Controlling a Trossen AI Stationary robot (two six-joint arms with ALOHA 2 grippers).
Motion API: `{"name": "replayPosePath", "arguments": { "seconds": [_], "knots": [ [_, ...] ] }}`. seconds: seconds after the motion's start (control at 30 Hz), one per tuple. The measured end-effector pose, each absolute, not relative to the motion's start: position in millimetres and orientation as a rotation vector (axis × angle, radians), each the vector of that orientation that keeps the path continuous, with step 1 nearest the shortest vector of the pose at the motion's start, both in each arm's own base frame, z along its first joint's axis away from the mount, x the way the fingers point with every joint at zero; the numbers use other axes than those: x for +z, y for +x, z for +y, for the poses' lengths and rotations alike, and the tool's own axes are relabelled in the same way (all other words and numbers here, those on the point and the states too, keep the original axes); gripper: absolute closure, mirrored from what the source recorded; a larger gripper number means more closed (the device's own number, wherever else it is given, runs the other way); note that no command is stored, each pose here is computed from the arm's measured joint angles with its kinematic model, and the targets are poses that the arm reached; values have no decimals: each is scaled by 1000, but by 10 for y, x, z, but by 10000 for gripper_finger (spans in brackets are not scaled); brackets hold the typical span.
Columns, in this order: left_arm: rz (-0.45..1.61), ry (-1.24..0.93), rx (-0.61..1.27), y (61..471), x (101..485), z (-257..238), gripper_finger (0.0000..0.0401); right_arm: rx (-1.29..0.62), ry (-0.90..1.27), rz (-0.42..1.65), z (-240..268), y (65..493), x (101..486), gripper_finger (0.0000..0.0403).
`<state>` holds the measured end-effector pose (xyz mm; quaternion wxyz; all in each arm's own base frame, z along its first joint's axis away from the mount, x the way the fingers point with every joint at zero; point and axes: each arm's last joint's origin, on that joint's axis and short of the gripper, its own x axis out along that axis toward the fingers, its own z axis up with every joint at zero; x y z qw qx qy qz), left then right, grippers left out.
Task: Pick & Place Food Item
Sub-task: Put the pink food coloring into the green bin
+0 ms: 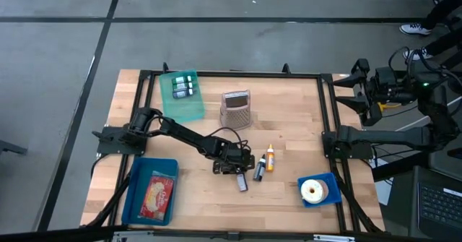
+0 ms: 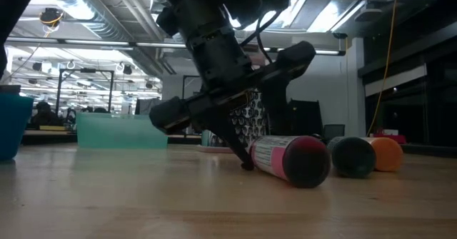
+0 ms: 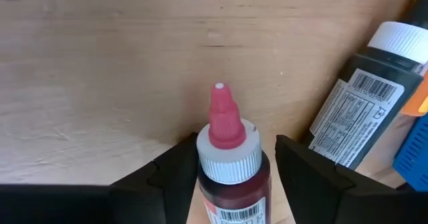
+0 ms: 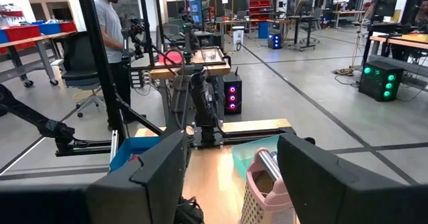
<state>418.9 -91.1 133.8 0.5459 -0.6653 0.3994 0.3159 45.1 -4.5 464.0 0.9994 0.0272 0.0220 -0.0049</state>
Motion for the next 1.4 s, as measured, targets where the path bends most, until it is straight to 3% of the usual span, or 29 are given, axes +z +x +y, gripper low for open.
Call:
{"name": "replayPosePath", "arguments": {
  "seconds": [0.33,0.67,1.0,1.2,1.4],
  "knots": [
    [914,-1522,745,4192,1336,-903,290,-10,53,44,-46,451,4640,171],
    [582,-1486,741,4316,1444,-847,290,-17,53,43,-48,451,4641,171],
    [220,-1266,653,4223,2277,-721,290,-70,48,13,-63,451,4669,171],
    [213,-1094,617,3953,2796,-635,290,-69,48,-23,-70,478,4709,171],
    [345,-899,602,3476,3212,-625,290,-69,65,-26,-84,528,4721,171]
  ]
}}
